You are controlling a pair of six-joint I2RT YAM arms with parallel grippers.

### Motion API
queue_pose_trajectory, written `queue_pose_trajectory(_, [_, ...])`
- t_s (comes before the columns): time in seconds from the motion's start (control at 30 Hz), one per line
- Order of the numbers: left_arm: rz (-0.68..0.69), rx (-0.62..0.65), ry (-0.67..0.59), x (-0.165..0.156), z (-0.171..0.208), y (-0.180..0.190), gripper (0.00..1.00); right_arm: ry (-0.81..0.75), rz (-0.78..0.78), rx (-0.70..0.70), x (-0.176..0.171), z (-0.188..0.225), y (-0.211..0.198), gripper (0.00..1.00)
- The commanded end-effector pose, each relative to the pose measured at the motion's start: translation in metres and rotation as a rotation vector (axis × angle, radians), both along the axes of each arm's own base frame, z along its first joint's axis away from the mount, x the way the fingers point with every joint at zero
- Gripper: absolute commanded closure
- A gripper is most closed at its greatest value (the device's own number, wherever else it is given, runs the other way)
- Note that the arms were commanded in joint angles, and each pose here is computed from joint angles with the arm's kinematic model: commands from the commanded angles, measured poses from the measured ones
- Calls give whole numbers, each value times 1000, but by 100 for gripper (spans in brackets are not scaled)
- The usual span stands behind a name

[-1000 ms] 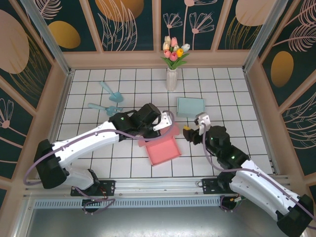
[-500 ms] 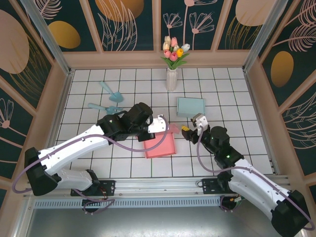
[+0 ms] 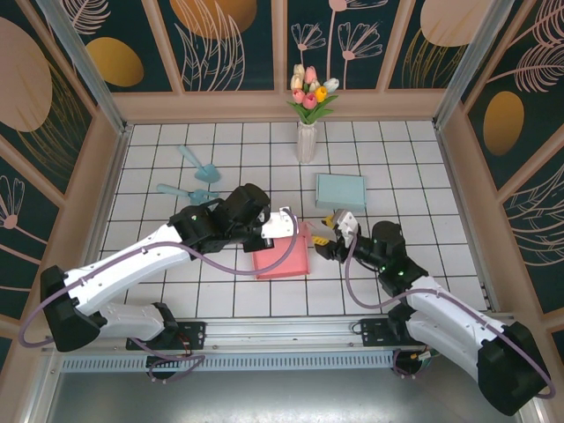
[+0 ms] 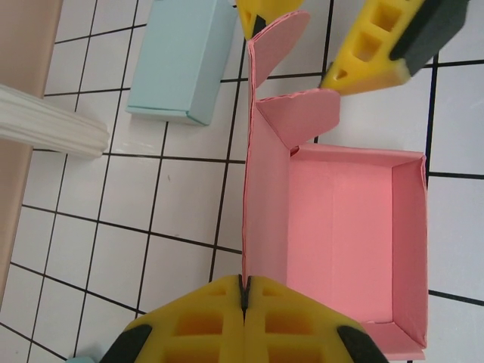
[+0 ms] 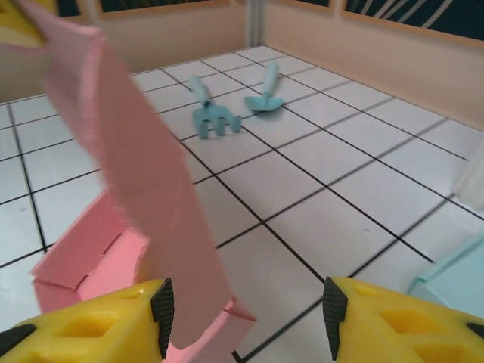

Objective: Fold the paper box

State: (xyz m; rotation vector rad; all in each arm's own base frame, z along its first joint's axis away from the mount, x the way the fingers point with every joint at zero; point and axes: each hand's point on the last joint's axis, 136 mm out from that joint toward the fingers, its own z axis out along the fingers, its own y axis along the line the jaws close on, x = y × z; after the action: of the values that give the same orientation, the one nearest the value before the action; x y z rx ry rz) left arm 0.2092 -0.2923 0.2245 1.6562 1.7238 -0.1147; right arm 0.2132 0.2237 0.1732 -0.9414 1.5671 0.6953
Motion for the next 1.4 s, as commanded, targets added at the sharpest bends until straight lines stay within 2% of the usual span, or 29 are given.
queue_pose_trajectory(0.0, [-17, -12, -27, -2, 3, 2, 100, -88, 107, 15, -15, 8, 10, 44])
queue_pose_trajectory(0.2, [-52, -52, -2, -10, 6, -3, 100, -105, 161, -23, -19, 0, 16, 44])
queue_pose_trajectory(0.33, [-82, -76, 8, -18, 8, -3, 100, -141, 274, -36, -35, -7, 22, 44])
queue_pose_trajectory(0.47, [-81, -58, -21, -18, 2, 5, 100, -190, 396, 1, -53, 5, 24, 42])
queue_pose_trajectory(0.57, [-75, -46, -43, -17, 0, 10, 100, -232, 382, 2, -48, 15, 20, 40])
queue_pose_trajectory(0.77, [-108, -68, -66, -24, 7, 15, 100, -298, 271, -89, -23, 24, 14, 36])
queue_pose_trajectory(0.97, [-97, -86, -141, -22, 11, 24, 100, -319, 332, -72, -28, 38, 11, 35])
queue_pose_trajectory(1.07, [-105, -77, -145, -24, 0, 27, 100, -295, 316, -114, -22, 34, 10, 35])
queue_pose_trajectory(1.37, [-129, -129, -164, -29, 8, 26, 100, -242, 315, -187, -14, 3, 20, 36])
